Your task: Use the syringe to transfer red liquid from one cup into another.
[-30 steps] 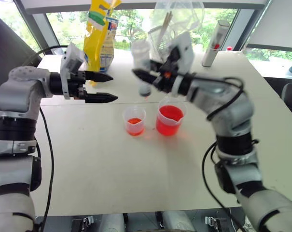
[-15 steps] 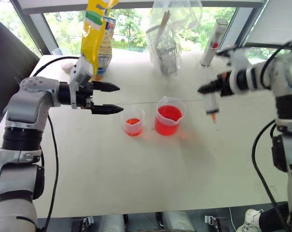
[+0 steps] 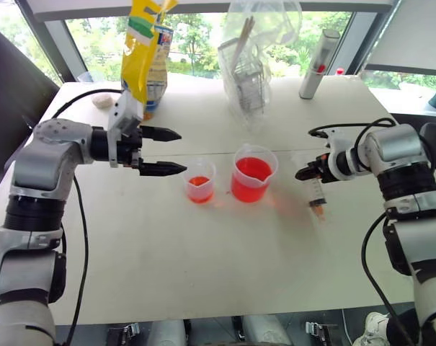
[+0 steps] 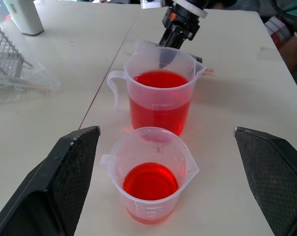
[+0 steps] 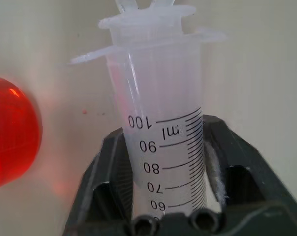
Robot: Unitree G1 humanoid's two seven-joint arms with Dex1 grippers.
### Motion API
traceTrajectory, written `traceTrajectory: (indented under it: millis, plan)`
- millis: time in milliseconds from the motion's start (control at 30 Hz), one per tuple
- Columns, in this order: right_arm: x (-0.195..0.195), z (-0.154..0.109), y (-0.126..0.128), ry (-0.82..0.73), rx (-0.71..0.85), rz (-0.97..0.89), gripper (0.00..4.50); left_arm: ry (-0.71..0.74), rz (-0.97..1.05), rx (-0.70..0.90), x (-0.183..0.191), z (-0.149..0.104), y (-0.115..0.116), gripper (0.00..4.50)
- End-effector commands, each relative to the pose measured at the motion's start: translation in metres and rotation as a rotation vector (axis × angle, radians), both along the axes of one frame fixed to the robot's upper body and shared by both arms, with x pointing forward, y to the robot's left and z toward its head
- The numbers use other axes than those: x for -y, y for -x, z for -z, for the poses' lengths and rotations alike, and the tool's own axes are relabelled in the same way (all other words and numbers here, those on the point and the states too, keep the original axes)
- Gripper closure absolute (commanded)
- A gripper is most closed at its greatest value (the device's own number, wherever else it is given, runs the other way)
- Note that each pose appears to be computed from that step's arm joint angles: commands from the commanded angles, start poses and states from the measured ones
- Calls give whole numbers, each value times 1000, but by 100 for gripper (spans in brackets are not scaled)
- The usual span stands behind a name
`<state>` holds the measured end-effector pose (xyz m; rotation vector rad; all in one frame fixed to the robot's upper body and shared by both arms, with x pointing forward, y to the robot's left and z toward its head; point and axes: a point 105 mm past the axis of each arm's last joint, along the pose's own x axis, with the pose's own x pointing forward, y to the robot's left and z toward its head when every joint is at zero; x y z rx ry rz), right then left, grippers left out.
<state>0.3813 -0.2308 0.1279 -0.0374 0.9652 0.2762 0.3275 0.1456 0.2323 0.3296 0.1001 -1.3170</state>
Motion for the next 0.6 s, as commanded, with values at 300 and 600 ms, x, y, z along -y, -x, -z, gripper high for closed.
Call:
traceTrajectory:
  millis: [300, 600]
  plan:
    - [-2, -62, 16, 56, 255, -95, 3, 7, 28, -28, 2, -4, 13, 0]
    - [-42, -136, 101, 21, 586, -500, 3, -16, 12, -62, -6, 1, 25, 0]
